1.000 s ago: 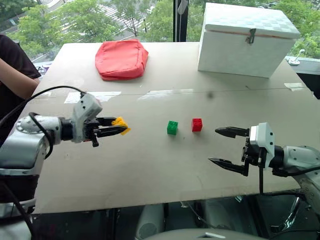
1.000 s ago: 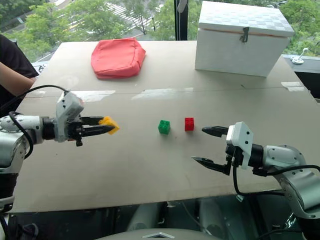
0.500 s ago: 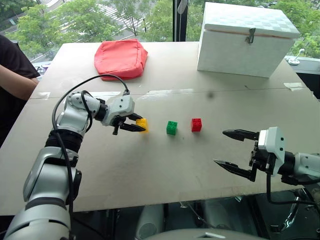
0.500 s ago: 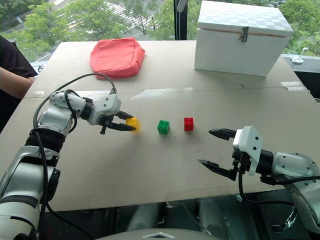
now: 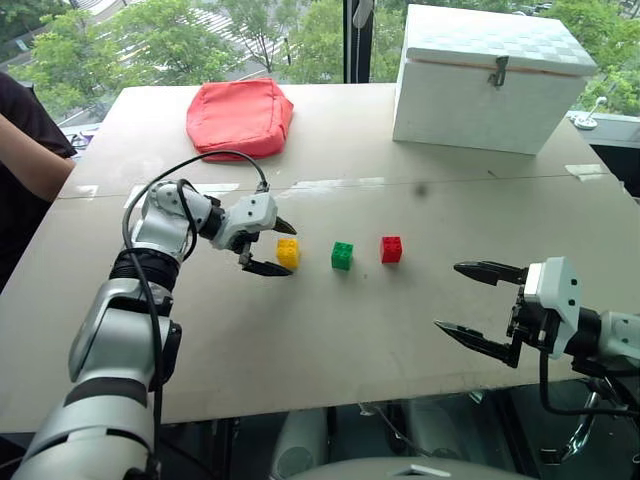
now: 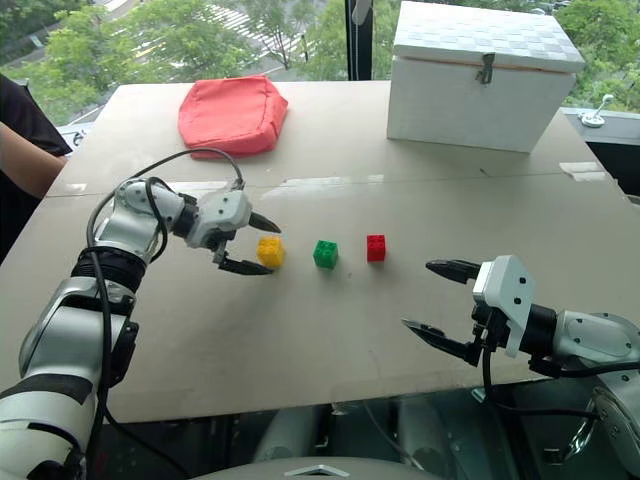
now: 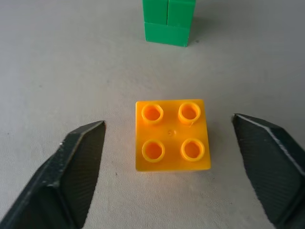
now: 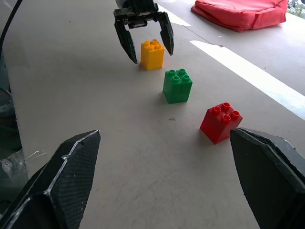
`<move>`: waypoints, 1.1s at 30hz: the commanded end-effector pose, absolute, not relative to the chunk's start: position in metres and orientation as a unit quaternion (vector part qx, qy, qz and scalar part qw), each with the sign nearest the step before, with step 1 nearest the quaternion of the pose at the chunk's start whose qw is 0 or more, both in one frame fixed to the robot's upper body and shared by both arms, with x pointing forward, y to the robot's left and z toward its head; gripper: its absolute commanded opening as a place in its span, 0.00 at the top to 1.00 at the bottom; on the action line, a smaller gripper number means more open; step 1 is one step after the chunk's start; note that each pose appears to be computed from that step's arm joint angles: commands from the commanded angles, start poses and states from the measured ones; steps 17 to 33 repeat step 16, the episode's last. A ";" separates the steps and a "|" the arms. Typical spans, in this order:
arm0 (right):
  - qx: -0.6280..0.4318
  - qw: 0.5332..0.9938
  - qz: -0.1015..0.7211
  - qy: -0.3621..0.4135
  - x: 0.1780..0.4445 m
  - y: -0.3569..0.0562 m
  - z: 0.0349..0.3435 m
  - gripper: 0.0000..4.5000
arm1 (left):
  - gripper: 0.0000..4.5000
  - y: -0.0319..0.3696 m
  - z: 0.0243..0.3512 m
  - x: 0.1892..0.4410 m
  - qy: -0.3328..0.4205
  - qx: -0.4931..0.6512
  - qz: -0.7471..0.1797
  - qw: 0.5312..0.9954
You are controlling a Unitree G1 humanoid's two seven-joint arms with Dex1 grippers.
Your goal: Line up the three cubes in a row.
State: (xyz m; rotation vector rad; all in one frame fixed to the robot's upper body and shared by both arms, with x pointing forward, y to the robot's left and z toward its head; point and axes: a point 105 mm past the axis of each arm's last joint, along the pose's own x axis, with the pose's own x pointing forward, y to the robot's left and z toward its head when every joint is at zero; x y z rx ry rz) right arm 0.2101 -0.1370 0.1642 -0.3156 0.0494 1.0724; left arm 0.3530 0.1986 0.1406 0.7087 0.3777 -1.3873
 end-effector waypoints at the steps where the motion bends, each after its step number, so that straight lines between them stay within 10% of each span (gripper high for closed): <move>1: -0.165 0.851 0.499 0.009 0.210 -0.144 0.173 0.00 | 0.01 0.217 0.173 0.337 0.129 0.285 -0.591 0.744; 16: -0.153 0.881 0.436 0.102 0.209 -0.211 0.137 0.00 | 0.01 0.260 0.124 0.185 0.175 0.057 -0.306 0.934; 33: -0.153 0.881 0.436 0.102 0.209 -0.211 0.137 0.00 | 0.01 0.260 0.124 0.185 0.175 0.057 -0.306 0.934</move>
